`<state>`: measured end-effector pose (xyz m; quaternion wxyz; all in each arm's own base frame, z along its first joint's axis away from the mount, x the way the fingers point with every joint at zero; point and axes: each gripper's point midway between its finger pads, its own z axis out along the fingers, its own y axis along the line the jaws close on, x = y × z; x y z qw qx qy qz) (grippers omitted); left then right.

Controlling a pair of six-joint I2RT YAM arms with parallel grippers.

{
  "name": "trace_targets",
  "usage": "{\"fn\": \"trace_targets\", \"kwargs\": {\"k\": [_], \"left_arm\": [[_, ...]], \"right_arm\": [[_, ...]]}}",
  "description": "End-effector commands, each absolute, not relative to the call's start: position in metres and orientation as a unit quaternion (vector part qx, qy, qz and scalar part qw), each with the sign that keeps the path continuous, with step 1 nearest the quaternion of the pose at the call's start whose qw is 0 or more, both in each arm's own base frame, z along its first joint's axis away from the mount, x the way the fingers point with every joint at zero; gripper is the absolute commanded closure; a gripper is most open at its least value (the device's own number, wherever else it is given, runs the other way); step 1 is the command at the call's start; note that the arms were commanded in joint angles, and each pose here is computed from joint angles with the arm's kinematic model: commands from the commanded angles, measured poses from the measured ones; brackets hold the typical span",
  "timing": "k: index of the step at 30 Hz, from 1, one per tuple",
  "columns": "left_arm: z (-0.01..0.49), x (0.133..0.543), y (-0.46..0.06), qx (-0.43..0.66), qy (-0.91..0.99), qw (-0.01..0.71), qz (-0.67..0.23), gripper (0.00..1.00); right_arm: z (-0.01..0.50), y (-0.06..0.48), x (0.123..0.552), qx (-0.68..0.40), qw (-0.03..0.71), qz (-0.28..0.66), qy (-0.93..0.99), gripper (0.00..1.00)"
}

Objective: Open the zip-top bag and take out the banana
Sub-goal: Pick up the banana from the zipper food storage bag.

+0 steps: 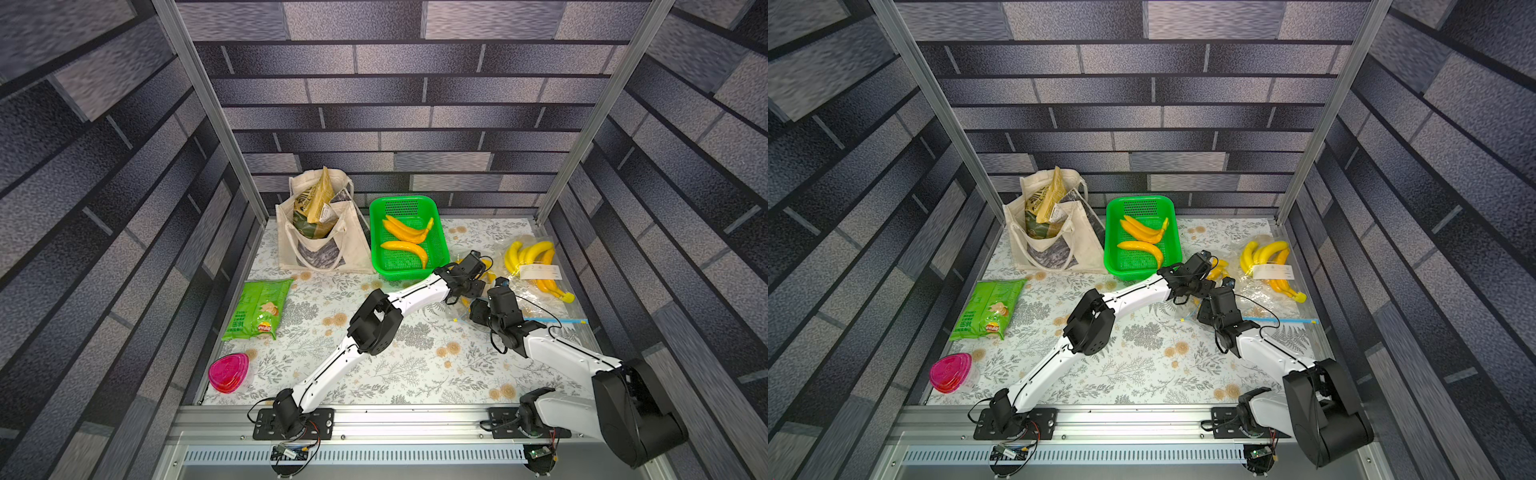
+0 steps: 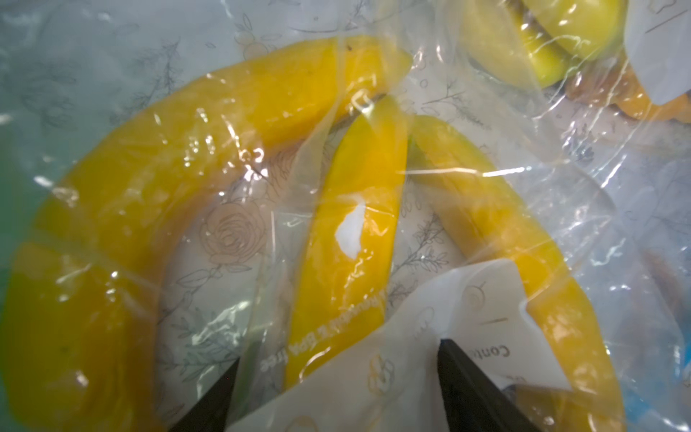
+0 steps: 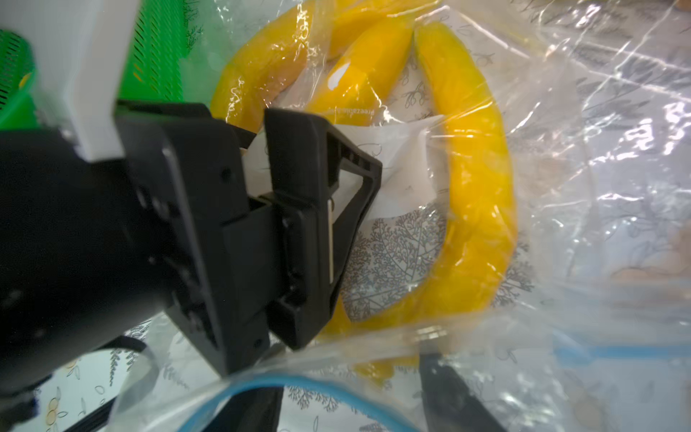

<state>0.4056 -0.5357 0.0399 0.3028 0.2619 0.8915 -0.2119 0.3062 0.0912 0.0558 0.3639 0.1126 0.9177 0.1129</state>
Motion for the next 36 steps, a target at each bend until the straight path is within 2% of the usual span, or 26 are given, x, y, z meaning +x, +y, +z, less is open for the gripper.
{"fn": "trace_targets", "kwargs": {"k": [1, 8, 17, 22, 26, 32, 36], "left_arm": [[0.054, 0.393, -0.537, 0.261, 0.892, 0.290, -0.228, 0.27], [0.068, 0.389, -0.541, 0.266, 0.885, 0.295, -0.242, 0.29], [0.080, 0.387, -0.543, 0.270, 0.878, 0.302, -0.254, 0.30], [0.084, 0.386, -0.544, 0.271, 0.876, 0.302, -0.259, 0.31], [0.084, 0.387, -0.543, 0.271, 0.876, 0.303, -0.258, 0.31], [0.088, 0.386, -0.545, 0.270, 0.875, 0.303, -0.265, 0.32], [0.089, 0.387, -0.545, 0.271, 0.874, 0.304, -0.265, 0.33]], "right_arm": [[0.072, 0.102, 0.319, 0.094, 0.386, 0.142, 0.907, 0.46], [0.060, 0.098, 0.321, 0.110, 0.358, 0.118, 0.920, 0.58], [0.046, 0.106, 0.332, 0.112, 0.337, 0.121, 0.927, 0.52], [0.031, 0.119, 0.330, 0.102, 0.317, 0.152, 0.931, 0.58], [0.037, 0.131, 0.328, 0.083, 0.328, 0.179, 0.924, 0.58], [0.029, 0.134, 0.329, 0.070, 0.325, 0.166, 0.928, 0.59], [0.027, 0.144, 0.327, 0.049, 0.327, 0.165, 0.929, 0.52]]}}
